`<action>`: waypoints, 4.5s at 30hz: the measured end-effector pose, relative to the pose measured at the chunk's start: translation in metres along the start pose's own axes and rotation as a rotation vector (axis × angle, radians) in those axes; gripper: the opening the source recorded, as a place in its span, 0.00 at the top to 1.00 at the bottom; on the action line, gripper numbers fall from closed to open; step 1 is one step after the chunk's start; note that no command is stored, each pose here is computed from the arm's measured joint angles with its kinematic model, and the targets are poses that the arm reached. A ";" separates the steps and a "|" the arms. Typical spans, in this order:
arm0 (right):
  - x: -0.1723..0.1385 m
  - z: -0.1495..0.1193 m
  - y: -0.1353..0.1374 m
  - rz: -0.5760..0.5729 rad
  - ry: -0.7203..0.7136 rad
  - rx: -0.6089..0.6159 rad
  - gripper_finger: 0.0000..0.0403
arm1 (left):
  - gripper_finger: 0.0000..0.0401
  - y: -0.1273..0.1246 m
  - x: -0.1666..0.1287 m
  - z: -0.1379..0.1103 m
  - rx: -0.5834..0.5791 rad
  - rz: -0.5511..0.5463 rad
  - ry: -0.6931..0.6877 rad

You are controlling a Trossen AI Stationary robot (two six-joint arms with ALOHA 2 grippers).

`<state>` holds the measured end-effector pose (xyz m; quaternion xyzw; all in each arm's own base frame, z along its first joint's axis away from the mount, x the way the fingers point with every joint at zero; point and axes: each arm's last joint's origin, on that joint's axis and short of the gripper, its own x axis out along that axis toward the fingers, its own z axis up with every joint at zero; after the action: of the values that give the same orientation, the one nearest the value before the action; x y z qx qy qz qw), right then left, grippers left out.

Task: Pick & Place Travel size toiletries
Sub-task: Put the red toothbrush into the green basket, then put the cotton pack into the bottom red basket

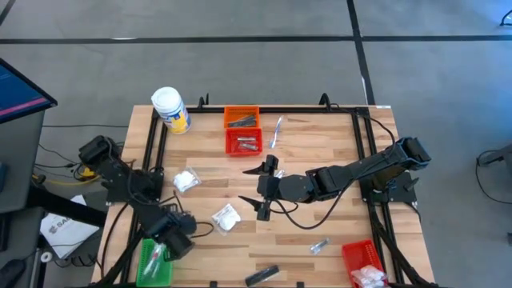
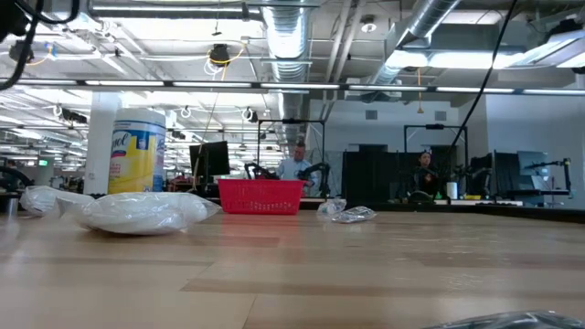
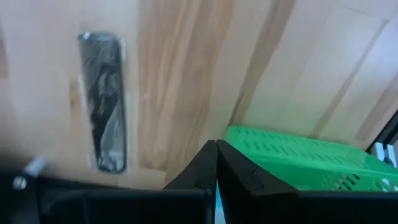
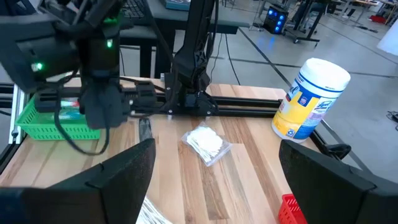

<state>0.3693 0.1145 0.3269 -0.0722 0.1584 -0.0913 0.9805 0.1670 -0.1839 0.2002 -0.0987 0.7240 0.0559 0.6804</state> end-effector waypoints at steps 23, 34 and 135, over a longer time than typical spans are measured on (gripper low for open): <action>0.000 0.000 0.000 0.001 0.001 -0.001 0.17 | 1.00 -0.010 -0.008 -0.033 -0.098 0.028 -0.065; 0.000 0.000 0.000 0.001 0.002 -0.001 0.17 | 1.00 -0.001 -0.033 -0.049 -0.193 -0.069 -0.087; -0.130 -0.081 -0.031 -0.033 0.161 0.278 0.17 | 0.45 0.139 0.030 0.026 -0.398 0.406 -0.200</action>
<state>0.2168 0.1017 0.2943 0.0693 0.2212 -0.1340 0.9635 0.1604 -0.0444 0.1610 -0.0773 0.6330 0.3412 0.6906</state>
